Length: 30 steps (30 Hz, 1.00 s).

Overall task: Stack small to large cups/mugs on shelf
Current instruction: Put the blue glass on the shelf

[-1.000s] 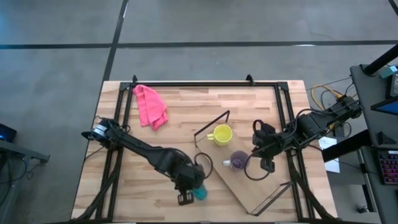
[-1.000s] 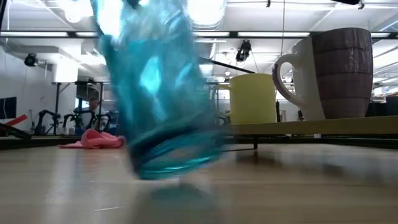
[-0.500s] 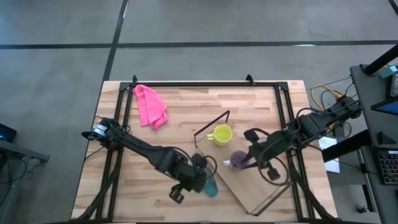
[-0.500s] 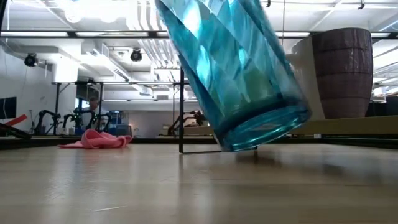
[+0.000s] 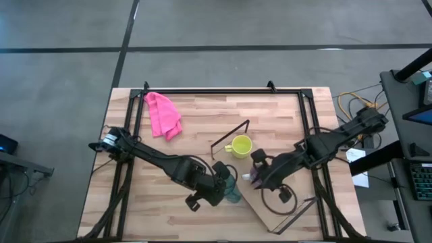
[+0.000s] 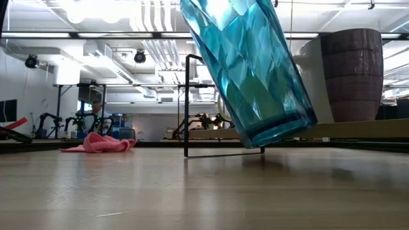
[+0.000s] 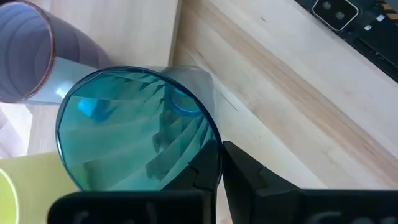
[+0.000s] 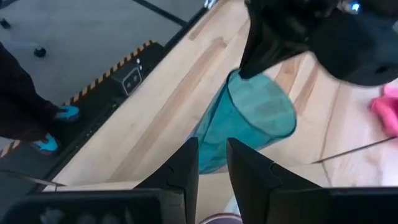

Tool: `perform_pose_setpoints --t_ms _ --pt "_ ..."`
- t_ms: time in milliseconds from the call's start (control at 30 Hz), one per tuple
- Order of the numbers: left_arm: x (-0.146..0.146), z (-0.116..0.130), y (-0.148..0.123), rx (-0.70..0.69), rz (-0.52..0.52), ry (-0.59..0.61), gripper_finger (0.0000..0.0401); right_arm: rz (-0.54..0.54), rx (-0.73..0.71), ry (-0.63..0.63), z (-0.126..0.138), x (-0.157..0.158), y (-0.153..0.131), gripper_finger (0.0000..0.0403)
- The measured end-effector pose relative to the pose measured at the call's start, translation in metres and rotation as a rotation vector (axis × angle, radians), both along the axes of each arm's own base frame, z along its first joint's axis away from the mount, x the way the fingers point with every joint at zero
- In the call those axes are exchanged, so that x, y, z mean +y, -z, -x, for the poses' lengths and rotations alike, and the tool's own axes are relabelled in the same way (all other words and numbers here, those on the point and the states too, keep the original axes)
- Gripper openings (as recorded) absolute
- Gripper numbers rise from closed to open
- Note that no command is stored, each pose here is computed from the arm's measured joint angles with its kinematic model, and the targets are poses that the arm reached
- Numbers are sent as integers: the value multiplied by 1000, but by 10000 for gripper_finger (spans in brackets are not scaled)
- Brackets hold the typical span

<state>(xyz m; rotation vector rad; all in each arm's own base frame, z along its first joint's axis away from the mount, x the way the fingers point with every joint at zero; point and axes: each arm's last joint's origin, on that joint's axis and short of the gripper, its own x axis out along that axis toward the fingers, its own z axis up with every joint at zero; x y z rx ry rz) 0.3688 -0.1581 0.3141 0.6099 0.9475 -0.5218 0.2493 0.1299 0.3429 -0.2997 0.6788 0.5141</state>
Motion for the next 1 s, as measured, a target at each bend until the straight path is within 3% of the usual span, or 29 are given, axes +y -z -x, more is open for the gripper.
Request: perform_pose_setpoints --t_ms 333,633,833,1000 --pt "-14 -7 14 37 93 68 0 0 40 28 -6 3 8 77" --pt "-21 -17 32 55 81 69 0 -17 13 30 -3 1 -2 77" --pt "-21 -18 29 53 114 -31 0 -49 48 70 -1 0 -4 77" --pt "-21 -19 16 18 130 -31 0 -51 56 76 -1 0 -3 77"
